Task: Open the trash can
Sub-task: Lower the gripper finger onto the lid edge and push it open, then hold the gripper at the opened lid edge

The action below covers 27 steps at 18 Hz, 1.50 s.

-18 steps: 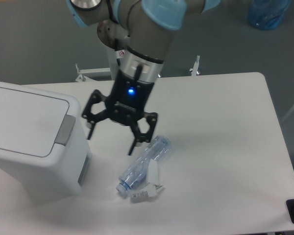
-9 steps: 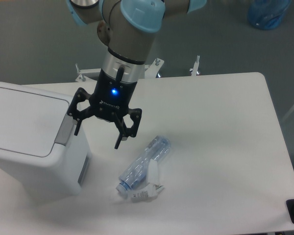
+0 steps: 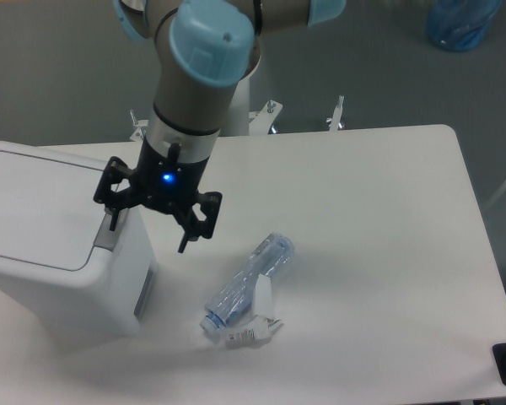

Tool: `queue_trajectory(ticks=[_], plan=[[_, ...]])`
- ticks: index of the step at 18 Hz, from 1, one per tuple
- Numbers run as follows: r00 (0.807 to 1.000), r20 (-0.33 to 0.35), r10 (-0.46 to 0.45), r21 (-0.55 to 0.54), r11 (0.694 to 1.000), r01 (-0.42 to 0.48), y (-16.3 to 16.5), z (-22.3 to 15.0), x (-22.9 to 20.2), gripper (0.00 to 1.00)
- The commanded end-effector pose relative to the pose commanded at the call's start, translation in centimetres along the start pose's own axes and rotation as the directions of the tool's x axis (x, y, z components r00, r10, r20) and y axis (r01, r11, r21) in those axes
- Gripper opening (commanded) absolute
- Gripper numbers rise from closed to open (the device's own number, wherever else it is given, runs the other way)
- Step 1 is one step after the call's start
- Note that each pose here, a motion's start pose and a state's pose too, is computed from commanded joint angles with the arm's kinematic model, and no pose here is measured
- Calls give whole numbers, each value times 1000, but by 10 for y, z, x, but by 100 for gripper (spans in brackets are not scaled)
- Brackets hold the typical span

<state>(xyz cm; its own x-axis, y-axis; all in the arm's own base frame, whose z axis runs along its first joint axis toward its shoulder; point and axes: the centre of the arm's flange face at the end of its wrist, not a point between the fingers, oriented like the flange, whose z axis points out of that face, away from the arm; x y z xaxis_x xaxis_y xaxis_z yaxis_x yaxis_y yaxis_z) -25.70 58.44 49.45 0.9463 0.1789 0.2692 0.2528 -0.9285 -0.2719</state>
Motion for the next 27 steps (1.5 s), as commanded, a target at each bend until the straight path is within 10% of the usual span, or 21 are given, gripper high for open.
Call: queue_trajectory(ticks=[27], plan=[[994, 100, -31, 52, 998, 26, 0, -24, -43, 100]])
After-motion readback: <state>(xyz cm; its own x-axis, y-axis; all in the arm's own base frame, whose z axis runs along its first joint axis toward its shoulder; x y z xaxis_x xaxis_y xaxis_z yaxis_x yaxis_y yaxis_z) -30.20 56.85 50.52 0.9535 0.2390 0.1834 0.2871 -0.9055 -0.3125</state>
